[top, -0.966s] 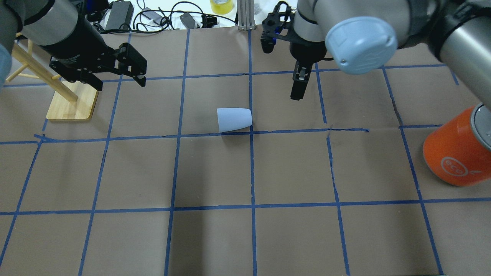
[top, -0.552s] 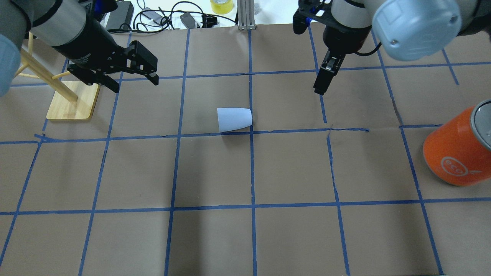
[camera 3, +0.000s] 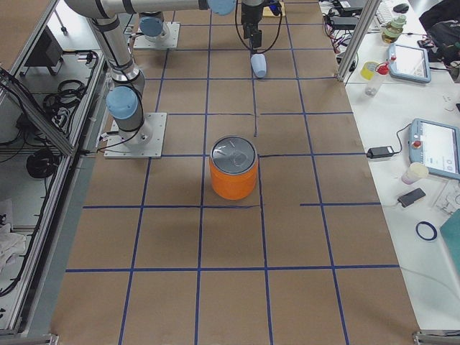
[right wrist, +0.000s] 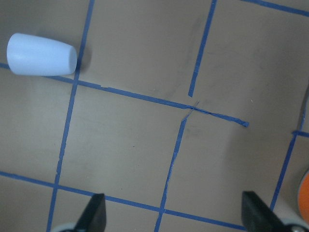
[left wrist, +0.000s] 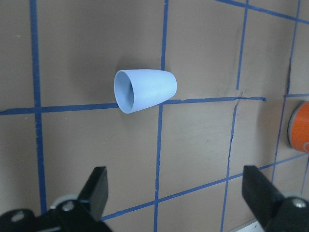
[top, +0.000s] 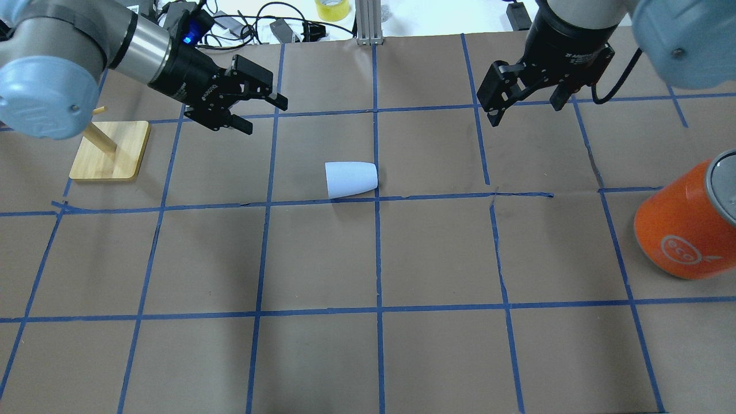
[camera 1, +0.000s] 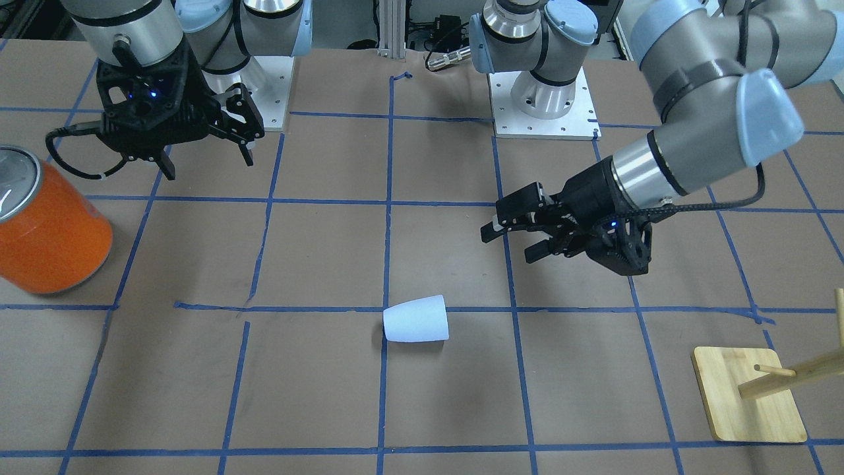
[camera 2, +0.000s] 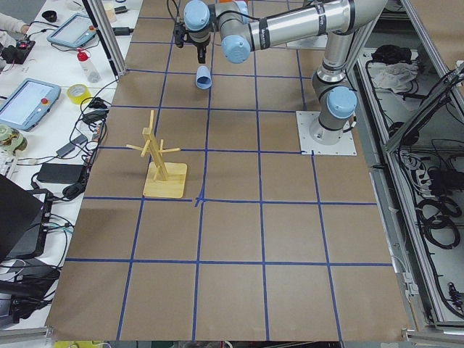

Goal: Flip cup
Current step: 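Raise the right gripper away while the left gripper reaches toward the cup, then close the left gripper on the rim of the lying cup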

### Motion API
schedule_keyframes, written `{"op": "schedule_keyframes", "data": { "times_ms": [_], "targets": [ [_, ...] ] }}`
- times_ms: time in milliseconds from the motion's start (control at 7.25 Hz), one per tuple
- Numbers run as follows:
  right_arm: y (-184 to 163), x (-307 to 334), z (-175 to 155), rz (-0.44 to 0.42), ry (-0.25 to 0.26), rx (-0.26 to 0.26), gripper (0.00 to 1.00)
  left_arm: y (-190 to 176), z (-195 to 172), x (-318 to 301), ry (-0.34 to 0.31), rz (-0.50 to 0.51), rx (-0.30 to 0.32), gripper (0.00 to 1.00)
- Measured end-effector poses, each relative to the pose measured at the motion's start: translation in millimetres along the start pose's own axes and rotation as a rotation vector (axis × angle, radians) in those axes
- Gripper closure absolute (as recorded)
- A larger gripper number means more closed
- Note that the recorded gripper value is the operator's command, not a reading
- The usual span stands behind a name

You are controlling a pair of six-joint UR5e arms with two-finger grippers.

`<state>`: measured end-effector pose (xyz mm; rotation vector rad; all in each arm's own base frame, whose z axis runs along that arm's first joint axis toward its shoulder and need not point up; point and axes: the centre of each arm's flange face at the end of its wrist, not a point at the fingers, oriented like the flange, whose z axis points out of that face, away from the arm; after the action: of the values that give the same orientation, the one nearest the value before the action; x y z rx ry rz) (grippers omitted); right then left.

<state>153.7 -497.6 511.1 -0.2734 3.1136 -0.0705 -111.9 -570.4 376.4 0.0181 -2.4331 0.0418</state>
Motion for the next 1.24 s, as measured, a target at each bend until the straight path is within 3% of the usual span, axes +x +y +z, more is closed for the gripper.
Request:
{"op": "schedule_keyframes", "data": {
  "times_ms": [276,690,1241],
  "targets": [
    [2,9,-3,0.104,0.042,0.000,0.00,-3,65,-51,0.102,-0.003,-0.010,0.00],
    [2,11,-3,0.120,0.044,0.001,0.00,-16,118,-93,0.246,-0.032,-0.006,0.03],
    [2,11,-1,0.109,0.032,-0.004,0.00,-22,149,-116,0.277,-0.050,-0.015,0.03]
  ]
}}
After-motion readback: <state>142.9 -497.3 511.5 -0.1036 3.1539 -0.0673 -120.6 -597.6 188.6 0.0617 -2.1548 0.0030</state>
